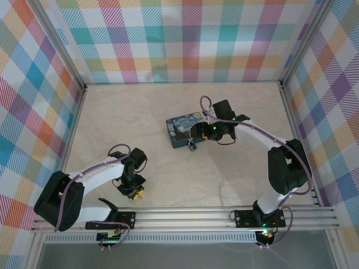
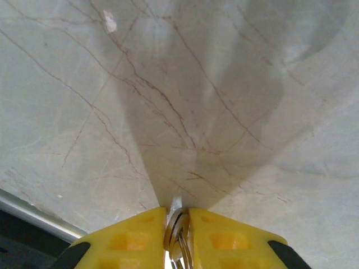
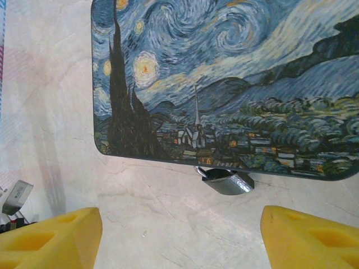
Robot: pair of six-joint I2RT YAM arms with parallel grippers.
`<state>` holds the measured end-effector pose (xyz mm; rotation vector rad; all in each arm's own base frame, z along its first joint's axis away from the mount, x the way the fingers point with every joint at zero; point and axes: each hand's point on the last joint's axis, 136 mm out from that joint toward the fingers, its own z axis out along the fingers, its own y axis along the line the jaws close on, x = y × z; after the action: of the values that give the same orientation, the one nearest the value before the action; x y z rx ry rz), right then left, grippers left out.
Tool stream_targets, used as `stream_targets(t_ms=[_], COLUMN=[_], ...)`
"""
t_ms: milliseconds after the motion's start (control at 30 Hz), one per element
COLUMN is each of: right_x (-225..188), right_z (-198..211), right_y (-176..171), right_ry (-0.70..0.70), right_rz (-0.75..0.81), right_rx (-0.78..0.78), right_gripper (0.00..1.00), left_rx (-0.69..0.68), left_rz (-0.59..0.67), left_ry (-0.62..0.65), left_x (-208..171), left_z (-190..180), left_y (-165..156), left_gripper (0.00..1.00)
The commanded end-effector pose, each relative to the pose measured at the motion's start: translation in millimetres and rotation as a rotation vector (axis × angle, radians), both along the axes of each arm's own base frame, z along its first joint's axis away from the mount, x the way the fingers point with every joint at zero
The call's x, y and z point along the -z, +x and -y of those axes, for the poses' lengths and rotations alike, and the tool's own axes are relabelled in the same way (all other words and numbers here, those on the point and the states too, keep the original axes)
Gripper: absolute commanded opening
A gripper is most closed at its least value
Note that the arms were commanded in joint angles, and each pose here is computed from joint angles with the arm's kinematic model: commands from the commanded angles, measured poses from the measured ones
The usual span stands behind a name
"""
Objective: Unlock a padlock with a key
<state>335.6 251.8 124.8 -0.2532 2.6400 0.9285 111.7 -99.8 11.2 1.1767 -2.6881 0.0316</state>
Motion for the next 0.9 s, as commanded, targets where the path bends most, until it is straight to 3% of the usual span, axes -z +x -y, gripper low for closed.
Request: stream_targets(t_ms=[0,100,300,567,733,867], right_x=[-5,-4,-13,-56,-77,-78], right_z=[-5,-5,-18,-62,-81,-85], right_y=[1,0,-13,-73,-113,-115], right_ry=[0.002,0.001,0.089,0.374,0.478,0.452], right_rz=[0.001,-0.002,0.002,0.035,0.204,0.403], right_rx=[-0.013,-0.012,-0.09,-0.354,-0.524,-0.564], right_gripper=[0.74,0.74,0.74,0.53,0.51,0.49], left_rx=[0.004,0.005,0.041,0.037,-0.032,-0.069], left_rz=[0.012,0.042,0.13,0.238,0.232,0.185], left_ry=[0.041,0.034,-0.018,-0.238,-0.392,-0.491], left_x=[3,-4,-32,-85,-107,-117], left_z=[-4,1,23,87,125,148], left_y=[5,17,55,119,143,150], left_gripper=[0.15,0.05,0.01,0.0,0.01,0.01])
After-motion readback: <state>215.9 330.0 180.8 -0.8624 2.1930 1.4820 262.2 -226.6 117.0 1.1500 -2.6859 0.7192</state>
